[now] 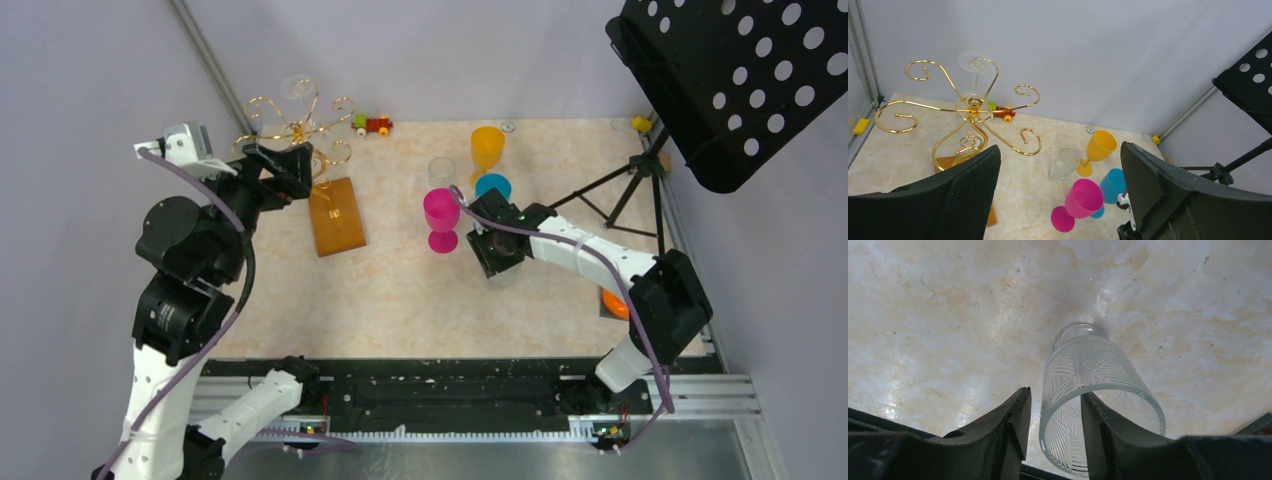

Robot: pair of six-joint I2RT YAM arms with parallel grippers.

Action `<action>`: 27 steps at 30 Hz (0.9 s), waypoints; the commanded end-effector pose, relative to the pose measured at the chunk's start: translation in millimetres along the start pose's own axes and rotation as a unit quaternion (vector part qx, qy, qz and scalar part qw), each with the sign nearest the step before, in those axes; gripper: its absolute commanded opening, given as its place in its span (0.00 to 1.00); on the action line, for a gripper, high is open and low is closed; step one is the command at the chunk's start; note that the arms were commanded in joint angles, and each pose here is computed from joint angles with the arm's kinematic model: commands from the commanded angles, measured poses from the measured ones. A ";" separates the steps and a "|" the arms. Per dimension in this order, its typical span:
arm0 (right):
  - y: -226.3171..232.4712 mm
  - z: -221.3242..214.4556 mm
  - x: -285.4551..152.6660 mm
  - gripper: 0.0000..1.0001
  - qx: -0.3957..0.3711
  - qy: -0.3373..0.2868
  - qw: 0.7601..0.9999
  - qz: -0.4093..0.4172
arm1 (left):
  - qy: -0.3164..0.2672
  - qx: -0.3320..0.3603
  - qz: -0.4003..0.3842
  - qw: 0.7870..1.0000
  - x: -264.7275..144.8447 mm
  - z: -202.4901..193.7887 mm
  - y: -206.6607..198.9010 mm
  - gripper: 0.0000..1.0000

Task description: Take the wine glass off the wine glass rack

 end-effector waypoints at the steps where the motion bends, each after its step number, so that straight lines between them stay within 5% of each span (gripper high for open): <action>1: -7.8 28.7 -29.4 0.44 0.020 -0.082 0.996 -0.016 | 0.014 -0.017 -0.012 1.000 17.1 -0.1 -11.2 0.92; 12: -21.8 45.6 -105.1 0.48 0.072 -0.251 0.965 -0.031 | 0.017 0.002 0.019 1.000 38.4 -18.4 -1.5 0.97; 21: -31.7 28.1 -159.9 0.44 0.118 -0.443 0.888 -0.031 | 0.039 0.012 0.057 0.998 51.6 -46.4 14.5 0.98; 27: -37.0 13.3 -185.9 0.46 0.130 -0.514 0.847 -0.034 | 0.065 -0.013 0.093 0.994 74.3 -47.0 22.0 0.98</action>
Point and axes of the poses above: each gripper's point midway between its finger pads, its own x axis out along the fingers, its own y axis along the line the jaws close on, z = x × y, the point moved 9 cm from there along -x, back along the fingers, and after that the axes turned 9 degrees about -x, right-handed, at the moved point
